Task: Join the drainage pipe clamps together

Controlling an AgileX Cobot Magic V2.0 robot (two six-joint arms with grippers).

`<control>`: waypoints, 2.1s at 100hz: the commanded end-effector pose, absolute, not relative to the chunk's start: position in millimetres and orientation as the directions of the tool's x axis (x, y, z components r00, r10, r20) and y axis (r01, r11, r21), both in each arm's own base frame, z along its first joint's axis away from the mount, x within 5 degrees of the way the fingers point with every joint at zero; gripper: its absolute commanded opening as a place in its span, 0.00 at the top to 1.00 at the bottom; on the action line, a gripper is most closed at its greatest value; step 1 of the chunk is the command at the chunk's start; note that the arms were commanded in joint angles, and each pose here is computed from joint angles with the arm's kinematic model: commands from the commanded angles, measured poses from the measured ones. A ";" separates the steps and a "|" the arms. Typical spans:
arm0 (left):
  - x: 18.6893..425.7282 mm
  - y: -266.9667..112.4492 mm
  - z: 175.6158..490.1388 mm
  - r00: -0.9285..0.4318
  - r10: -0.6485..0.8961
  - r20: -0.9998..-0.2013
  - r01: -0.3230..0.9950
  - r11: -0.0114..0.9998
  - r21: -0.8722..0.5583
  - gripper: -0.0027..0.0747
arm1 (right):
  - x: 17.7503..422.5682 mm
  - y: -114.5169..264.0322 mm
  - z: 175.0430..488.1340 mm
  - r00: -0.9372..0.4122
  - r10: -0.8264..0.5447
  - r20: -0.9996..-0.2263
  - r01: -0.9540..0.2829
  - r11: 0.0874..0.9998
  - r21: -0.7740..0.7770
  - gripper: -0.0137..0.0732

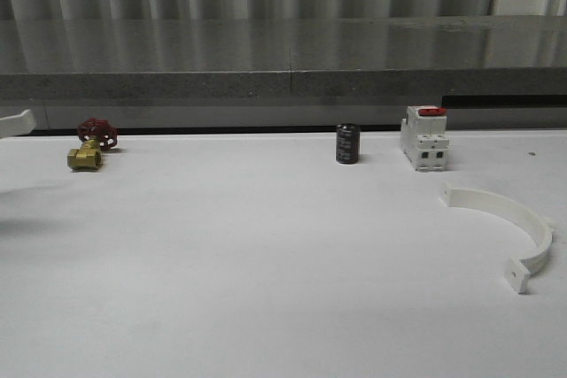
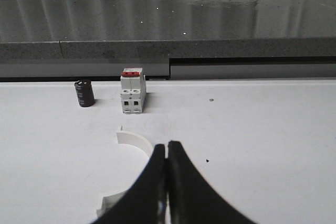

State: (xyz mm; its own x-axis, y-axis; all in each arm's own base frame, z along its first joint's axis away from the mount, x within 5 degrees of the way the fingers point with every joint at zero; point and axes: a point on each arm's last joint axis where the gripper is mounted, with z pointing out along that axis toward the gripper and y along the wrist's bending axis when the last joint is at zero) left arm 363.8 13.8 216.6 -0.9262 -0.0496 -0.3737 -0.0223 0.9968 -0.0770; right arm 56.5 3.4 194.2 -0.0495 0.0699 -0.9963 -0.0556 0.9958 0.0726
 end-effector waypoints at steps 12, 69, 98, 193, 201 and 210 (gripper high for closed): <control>356.9 -49.4 254.2 -0.885 -0.080 -0.459 -0.001 0.985 -0.170 0.94 | 54.4 2.7 207.7 0.063 0.071 -0.996 -0.054 0.996 0.068 0.92; 352.1 -170.1 206.4 -0.916 0.040 -0.399 0.117 0.978 -0.171 0.94 | 54.4 2.7 207.7 0.063 0.071 -0.996 -0.054 0.996 0.068 0.92; 357.0 -188.2 195.4 -0.924 0.054 -0.380 0.128 0.977 -0.173 0.92 | 54.4 2.7 207.7 0.063 0.071 -0.996 -0.054 0.996 0.068 0.92; 358.7 -187.0 180.7 -0.938 0.089 -0.334 0.137 0.983 -0.123 0.19 | 54.4 2.7 207.7 0.063 0.071 -0.996 -0.054 0.996 0.068 0.92; 358.9 -186.7 185.5 -0.933 0.098 -0.347 0.148 0.982 -0.119 0.18 | 54.4 2.7 207.7 0.063 0.071 -0.996 -0.054 0.996 0.068 0.92; 358.0 -185.3 195.0 -0.922 0.107 -0.373 0.160 0.980 -0.115 0.18 | 54.4 2.7 207.7 0.063 0.071 -0.996 -0.054 0.996 0.068 0.92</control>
State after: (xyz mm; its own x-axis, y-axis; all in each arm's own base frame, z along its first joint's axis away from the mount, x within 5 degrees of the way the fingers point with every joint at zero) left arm 357.4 -181.9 155.0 -0.9588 0.1056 -0.2637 0.1330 0.9872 -0.0884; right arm 56.5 3.4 194.2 -0.0495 0.0699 -0.9963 -0.0556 0.9958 0.0726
